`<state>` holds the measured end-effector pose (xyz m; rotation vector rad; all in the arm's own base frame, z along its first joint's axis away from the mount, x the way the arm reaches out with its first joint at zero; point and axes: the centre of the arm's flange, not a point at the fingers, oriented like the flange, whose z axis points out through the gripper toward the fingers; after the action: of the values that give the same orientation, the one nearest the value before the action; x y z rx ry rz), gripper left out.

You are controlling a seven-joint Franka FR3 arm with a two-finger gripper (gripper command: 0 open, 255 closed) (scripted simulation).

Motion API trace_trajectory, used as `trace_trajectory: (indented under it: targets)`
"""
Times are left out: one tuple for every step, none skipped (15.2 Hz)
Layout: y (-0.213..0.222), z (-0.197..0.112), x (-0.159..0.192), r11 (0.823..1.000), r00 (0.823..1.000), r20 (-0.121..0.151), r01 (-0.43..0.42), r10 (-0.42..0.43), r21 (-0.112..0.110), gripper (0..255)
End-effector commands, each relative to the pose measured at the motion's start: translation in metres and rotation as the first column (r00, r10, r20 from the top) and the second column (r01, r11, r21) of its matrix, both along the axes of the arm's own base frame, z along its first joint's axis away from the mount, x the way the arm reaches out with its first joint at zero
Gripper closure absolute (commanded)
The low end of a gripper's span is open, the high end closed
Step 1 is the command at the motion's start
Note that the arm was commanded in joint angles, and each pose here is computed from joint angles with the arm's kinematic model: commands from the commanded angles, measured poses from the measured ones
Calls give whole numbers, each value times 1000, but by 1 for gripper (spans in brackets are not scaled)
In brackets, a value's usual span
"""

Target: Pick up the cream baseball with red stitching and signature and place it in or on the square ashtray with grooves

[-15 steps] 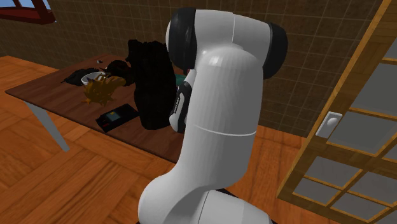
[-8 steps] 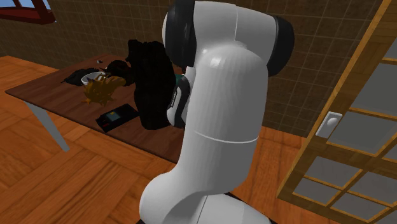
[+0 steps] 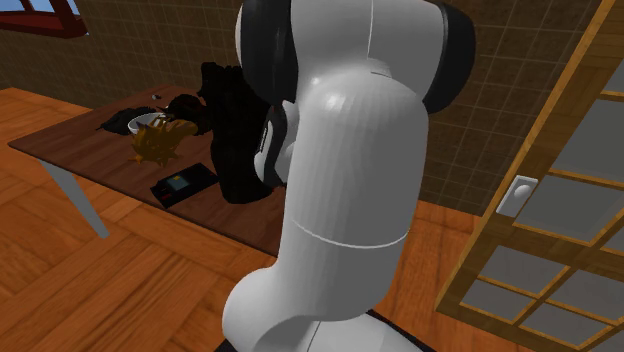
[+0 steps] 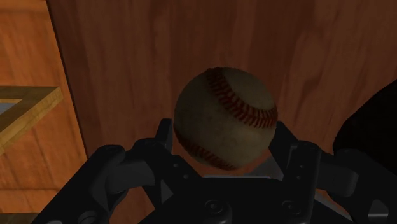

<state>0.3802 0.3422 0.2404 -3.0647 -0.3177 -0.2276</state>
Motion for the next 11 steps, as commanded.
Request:
trace_trajectory:
  targets:
    - [0, 9, 1, 1000, 1000, -1, 0, 0, 0, 255]
    - [0, 14, 1, 1000, 1000, -1, 0, 0, 0, 255]
    - [0, 20, 1, 1000, 1000, -1, 0, 0, 0, 255]
    - [0, 25, 1, 1000, 1000, -1, 0, 0, 0, 255]
    - [0, 30, 1, 1000, 1000, -1, 0, 0, 0, 255]
    - [0, 35, 1, 1000, 1000, -1, 0, 0, 0, 255]
    - [0, 41, 1, 1000, 1000, -1, 0, 0, 0, 255]
    - [0, 46, 1, 1000, 1000, -1, 0, 0, 0, 255]
    - [0, 49, 1, 1000, 1000, -1, 0, 0, 0, 255]
    - [8, 50, 11, 1000, 1000, -1, 0, 0, 0, 255]
    - [16, 50, 22, 1000, 1000, -1, 0, 0, 0, 255]
